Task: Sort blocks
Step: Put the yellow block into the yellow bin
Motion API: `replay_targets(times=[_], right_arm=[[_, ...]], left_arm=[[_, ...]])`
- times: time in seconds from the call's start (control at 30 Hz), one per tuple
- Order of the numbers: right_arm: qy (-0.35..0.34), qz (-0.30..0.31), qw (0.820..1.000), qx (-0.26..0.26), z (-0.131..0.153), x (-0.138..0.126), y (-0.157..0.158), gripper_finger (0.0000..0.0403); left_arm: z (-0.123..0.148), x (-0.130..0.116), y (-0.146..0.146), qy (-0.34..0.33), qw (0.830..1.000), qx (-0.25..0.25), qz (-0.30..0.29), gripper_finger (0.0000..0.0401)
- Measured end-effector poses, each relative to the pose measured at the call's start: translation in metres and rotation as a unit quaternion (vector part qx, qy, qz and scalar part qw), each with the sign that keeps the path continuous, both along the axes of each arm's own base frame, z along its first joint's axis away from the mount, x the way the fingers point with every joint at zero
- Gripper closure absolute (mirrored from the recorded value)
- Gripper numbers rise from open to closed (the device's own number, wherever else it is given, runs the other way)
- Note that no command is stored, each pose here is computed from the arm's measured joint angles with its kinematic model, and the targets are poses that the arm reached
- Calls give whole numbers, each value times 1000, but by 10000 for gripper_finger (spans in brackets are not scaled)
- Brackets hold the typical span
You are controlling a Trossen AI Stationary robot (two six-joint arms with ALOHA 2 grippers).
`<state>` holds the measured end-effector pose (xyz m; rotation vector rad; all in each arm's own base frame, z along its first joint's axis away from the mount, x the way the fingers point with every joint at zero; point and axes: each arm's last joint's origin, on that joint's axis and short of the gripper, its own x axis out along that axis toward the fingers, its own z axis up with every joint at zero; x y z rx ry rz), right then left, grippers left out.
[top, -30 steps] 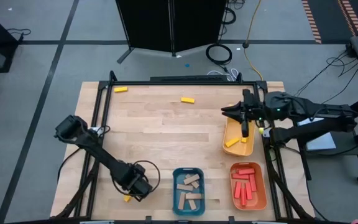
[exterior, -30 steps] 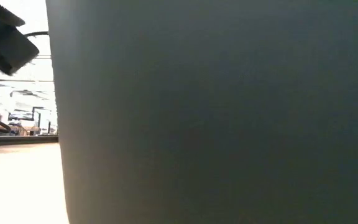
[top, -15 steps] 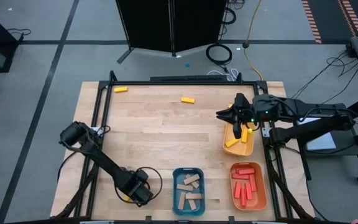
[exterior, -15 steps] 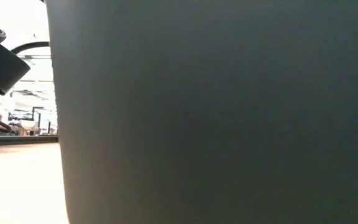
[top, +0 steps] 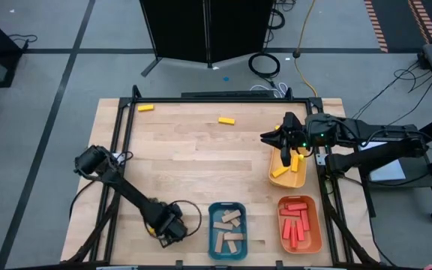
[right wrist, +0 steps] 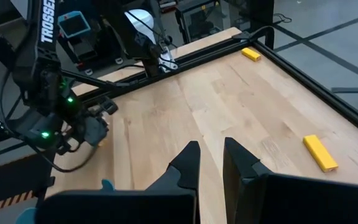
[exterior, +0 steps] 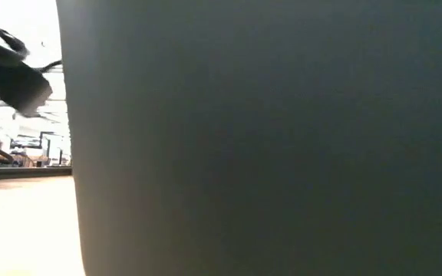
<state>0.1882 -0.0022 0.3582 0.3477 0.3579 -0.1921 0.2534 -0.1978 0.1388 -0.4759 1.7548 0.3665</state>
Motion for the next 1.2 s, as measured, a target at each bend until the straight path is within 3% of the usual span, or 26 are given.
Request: replay_targets(times=[0.13,0.3,0.5,0.63,0.83,0.9,1.0,1.2], right_arm=[[-2,-5,1000,13,0,0,0,403],[-3,-13,999,43,0,-1,1,403],[-4,-10,998,58,0,-1,5,403],[-5,-14,998,58,0,-1,6,403],[-40,-81,996,20,8,-6,0,403],[-56,-95,994,12,11,-9,-3,403],[-82,-112,990,7,18,-13,-7,403],[-136,-157,978,-13,31,-27,-12,403]], left_arm=[[4,11,20,-25,999,22,-13,328],[18,31,60,-88,992,87,-7,328],[27,67,105,-194,978,73,26,328],[36,102,131,-333,940,44,65,328],[63,149,184,-529,837,29,139,328],[63,166,200,-546,825,31,144,328],[57,198,219,-554,824,7,120,328],[53,257,229,-588,801,-25,110,328]])
